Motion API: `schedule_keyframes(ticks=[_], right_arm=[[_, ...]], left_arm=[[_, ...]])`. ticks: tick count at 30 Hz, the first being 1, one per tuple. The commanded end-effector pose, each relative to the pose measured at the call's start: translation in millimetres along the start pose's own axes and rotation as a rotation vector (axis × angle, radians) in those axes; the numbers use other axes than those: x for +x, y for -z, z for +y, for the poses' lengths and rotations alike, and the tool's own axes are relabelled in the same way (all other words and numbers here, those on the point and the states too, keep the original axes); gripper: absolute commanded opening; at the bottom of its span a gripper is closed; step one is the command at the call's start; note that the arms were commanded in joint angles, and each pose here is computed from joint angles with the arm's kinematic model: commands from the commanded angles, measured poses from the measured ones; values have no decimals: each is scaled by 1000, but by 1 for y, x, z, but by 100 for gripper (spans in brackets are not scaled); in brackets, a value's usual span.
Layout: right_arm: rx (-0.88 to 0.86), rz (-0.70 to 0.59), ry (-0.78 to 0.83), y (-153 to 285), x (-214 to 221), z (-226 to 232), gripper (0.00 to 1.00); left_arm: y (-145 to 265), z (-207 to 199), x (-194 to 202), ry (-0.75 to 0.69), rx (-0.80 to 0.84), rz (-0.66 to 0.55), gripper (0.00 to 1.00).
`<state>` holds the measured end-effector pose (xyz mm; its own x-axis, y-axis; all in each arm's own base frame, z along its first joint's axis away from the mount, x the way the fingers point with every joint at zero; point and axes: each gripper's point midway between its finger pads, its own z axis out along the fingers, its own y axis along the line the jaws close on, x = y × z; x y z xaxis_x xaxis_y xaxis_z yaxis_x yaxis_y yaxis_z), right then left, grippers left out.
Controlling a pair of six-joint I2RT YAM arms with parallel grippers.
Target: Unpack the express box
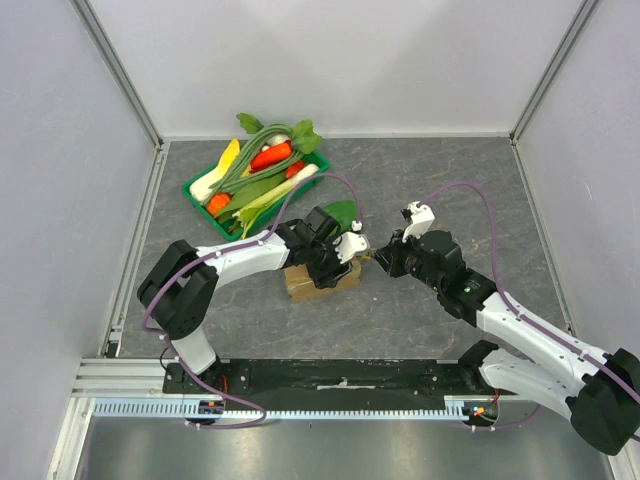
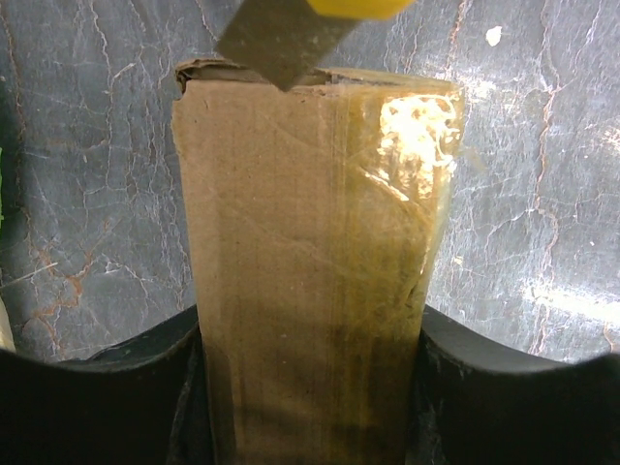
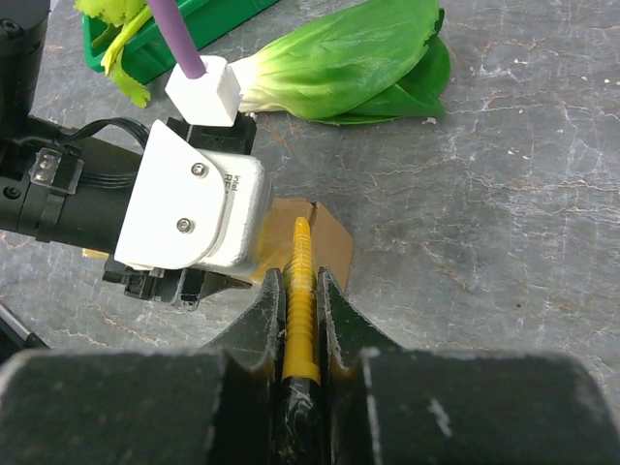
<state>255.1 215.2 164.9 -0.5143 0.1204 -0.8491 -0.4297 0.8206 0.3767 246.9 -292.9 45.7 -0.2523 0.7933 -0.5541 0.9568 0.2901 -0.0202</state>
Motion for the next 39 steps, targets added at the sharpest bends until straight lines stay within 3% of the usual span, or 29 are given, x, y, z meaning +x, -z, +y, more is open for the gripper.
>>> schedule_keyframes(ticks=[1, 17, 25, 29, 39], right_arm=[[23, -73, 2, 1, -21, -1, 0], [1, 6, -1, -6, -5, 2, 0], [-50, 196, 18, 7, 25, 10, 0], [-46, 288, 14, 18, 38, 10, 0], [-78, 357, 4, 33, 45, 16, 0]], left_arm=[[-8, -3, 6, -15, 20, 21, 58], [-12, -2, 5, 9, 18, 25, 52], [-11, 22, 12, 92, -80, 57, 35], [-10, 27, 17, 114, -100, 67, 33], [-12, 37, 26, 151, -135, 98, 32]])
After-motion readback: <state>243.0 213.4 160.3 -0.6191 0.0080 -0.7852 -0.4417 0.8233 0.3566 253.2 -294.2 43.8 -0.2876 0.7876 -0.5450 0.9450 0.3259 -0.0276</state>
